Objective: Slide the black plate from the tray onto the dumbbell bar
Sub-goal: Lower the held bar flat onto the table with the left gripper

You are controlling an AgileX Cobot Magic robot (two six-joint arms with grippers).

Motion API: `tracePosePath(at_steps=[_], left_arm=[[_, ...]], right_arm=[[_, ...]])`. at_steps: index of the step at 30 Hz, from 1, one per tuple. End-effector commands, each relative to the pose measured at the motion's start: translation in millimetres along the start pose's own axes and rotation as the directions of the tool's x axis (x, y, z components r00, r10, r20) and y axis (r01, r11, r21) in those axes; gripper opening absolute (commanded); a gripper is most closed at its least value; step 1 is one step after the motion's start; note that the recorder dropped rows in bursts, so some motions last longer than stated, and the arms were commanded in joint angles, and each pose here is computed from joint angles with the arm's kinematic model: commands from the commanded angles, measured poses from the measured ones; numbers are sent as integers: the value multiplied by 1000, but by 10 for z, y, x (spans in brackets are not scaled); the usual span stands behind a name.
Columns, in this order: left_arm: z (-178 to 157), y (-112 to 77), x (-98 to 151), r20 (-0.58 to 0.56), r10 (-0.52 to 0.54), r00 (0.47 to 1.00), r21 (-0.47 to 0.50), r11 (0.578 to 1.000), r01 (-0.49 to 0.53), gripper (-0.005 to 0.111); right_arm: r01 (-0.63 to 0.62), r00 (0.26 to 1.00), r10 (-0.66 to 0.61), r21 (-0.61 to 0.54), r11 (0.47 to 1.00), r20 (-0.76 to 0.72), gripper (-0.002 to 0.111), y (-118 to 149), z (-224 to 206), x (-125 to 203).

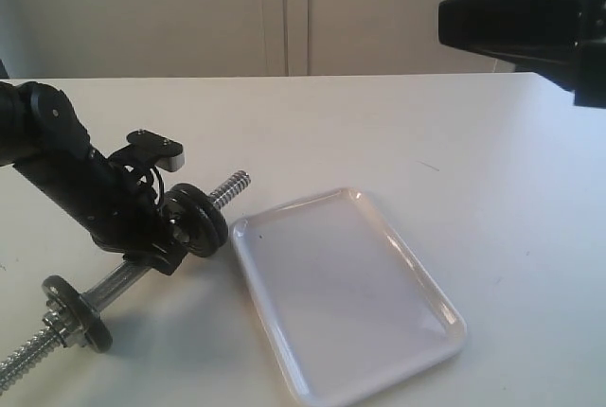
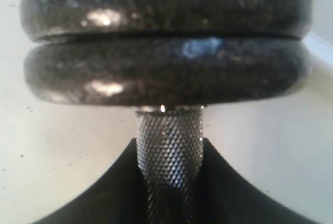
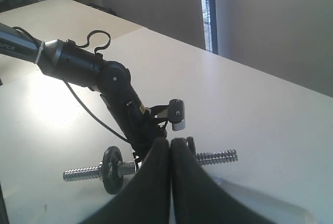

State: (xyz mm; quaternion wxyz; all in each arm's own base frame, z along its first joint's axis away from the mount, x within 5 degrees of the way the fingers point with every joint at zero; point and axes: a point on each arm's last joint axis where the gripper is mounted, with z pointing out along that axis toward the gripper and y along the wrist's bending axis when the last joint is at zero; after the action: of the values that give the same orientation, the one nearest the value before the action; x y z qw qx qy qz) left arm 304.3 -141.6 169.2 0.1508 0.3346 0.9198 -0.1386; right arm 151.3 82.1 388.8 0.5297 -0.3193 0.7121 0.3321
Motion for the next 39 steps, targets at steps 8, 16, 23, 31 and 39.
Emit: tracePosePath(at_steps=[8, 16, 23, 31, 39], left_arm=[[-184, -39, -105, 88, -27, 996, 1, 1000, 27, 13], [-184, -39, -105, 88, -27, 996, 1, 1000, 27, 42], [-184, -46, -98, 80, -29, 996, 8, 1000, 28, 54], [-184, -46, -98, 80, -29, 996, 8, 1000, 28, 57], [-184, -46, -98, 80, -29, 996, 8, 1000, 28, 57]], right_arm=[[18, 1000, -18, 9, 1000, 10, 0, -1, -20, -3], [18, 1000, -18, 9, 1000, 10, 0, -1, -20, -3], [18, 1000, -18, 9, 1000, 10, 0, -1, -20, -3], [18, 1000, -18, 9, 1000, 10, 0, -1, -20, -3], [18, 1000, -18, 9, 1000, 10, 0, -1, -20, -3]])
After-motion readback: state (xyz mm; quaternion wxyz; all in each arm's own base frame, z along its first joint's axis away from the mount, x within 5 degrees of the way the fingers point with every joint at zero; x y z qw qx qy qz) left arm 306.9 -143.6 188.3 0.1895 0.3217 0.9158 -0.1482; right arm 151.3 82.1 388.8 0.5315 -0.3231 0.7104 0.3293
